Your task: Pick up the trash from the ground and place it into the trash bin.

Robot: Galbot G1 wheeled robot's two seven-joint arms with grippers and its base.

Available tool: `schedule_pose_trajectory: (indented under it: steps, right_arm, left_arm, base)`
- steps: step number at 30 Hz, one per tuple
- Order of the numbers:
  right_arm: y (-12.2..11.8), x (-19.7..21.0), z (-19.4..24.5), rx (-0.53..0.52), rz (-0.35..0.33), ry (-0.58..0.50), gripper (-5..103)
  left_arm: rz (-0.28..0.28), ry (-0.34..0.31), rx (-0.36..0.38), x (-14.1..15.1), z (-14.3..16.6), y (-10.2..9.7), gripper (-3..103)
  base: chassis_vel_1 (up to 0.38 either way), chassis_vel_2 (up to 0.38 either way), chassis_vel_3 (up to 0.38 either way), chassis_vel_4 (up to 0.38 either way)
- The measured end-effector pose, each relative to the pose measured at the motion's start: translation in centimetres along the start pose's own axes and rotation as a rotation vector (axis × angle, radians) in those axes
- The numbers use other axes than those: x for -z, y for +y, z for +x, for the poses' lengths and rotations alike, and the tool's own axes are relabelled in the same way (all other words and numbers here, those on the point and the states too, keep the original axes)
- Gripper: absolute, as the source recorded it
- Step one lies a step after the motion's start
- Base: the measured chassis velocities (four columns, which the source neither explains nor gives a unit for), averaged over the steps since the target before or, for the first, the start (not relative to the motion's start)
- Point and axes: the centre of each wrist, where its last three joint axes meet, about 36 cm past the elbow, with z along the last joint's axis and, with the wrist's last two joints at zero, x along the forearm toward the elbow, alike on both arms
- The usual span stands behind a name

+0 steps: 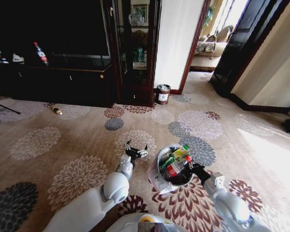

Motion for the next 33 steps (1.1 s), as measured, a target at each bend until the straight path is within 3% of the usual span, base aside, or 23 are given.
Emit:
schedule_pose_trajectory:
  steps: [8,12,33]
  right_arm:
    - [0.3,0.0,0.0,-0.001,0.001,-0.007,2]
    - [0.7,-0.1,0.1,0.0,0.0,-0.01,2]
    - [2.4,-0.3,0.8,0.002,0.013,0.004,2]
  left_arm:
    - [0.048,0.03,0.063,-2.1,2.7,-1.4,100]
    - [0.004,-0.011,0.076,-2.5,2.6,-1.1,100]
    - [-0.055,-0.043,0.063,-4.4,3.3,-2.2,100]
  base:
    - [0.0,0.0,0.0,0.0]
    - [0.0,0.0,0.0,0.0]
    - [0.001,0.002,0.002,0.001]
